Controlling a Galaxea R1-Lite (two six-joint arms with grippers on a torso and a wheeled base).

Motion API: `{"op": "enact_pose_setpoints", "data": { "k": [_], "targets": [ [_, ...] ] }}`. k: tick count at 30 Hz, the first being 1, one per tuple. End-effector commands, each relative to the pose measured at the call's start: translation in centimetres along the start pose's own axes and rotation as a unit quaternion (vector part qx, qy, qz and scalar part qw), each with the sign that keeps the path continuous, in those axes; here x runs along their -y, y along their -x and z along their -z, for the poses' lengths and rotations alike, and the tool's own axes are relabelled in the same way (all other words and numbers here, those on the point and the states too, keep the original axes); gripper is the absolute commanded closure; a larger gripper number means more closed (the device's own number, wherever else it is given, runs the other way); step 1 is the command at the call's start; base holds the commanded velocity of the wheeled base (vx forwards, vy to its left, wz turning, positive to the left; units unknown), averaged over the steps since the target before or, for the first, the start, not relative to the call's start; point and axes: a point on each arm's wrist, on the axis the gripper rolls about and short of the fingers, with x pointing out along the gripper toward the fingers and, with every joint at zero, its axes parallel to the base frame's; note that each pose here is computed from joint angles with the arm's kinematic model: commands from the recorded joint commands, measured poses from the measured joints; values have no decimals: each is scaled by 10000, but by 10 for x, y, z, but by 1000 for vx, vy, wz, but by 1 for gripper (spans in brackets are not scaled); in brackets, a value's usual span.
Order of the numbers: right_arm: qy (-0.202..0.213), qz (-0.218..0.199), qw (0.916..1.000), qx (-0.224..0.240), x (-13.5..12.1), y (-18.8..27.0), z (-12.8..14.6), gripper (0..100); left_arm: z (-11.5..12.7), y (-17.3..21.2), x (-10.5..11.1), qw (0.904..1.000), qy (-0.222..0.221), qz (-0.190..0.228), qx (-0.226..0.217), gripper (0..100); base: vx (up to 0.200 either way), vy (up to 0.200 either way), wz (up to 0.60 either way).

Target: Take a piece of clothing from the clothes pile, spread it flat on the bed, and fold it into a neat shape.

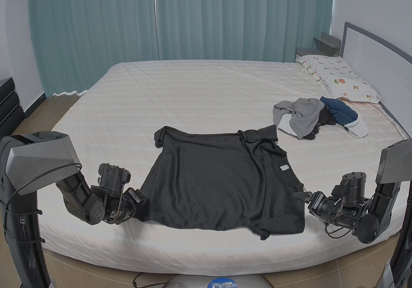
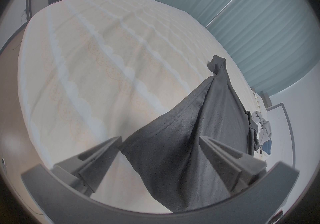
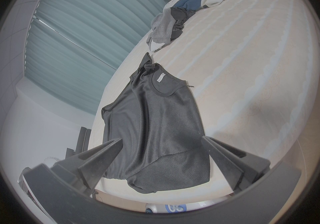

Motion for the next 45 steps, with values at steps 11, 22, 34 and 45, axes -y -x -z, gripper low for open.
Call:
{"op": "enact_pose_setpoints", "data": {
  "k": [11,22,34,45],
  "targets": [
    [17,254,9996,-118,9,-5,5,0,-3,20,-7,9997,33,-132,224,100,0,0,0],
    [288,581,9978,-97,24,-30,8,0,-16,40,-7,9991,16,-10,419,100,0,0,0],
    [349,479,9981,158,22,-60,0,100,-18,40,-8,9990,54,-5,445,100,0,0,0],
    [212,368,9970,646,6,-92,-53,100,-26,39,-10,9985,173,3,524,100,0,0,0]
  ]
}}
